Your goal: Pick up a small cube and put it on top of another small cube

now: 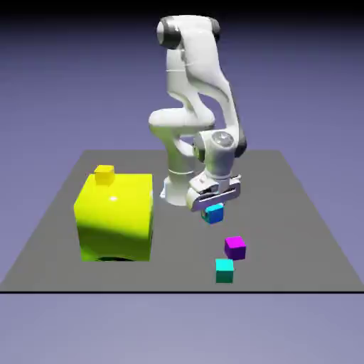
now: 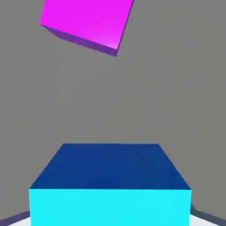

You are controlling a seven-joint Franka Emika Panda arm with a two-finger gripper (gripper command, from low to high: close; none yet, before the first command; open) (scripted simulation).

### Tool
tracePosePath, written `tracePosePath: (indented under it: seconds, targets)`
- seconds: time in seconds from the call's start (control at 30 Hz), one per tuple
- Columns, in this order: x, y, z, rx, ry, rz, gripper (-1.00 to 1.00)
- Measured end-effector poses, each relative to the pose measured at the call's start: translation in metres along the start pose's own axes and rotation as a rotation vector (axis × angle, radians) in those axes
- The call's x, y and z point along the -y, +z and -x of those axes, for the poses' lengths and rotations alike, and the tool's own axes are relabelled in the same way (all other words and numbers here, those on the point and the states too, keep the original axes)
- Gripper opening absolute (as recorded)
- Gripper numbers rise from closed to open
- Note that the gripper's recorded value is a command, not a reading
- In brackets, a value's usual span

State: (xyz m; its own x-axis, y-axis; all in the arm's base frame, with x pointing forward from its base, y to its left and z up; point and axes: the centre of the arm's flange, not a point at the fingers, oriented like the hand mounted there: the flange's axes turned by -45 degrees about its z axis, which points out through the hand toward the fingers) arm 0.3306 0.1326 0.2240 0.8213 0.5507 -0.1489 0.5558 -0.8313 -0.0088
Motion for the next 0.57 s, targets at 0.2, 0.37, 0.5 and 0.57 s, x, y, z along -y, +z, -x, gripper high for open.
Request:
tracePosePath:
  seconds: [0.2,0.37,0.5,0.57]
  targets:
    - [0.008,-0.034,-0.066,0.001,-0.108,0.021,-1.0]
    - [0.008,-0.014,-0.084,0.001,-0.129,0.03,-1.0]
    - [0.008,0.027,-0.084,0.0,-0.13,0.029,1.0]
    - [0.007,0.013,-0.085,0.001,-0.129,0.03,1.0]
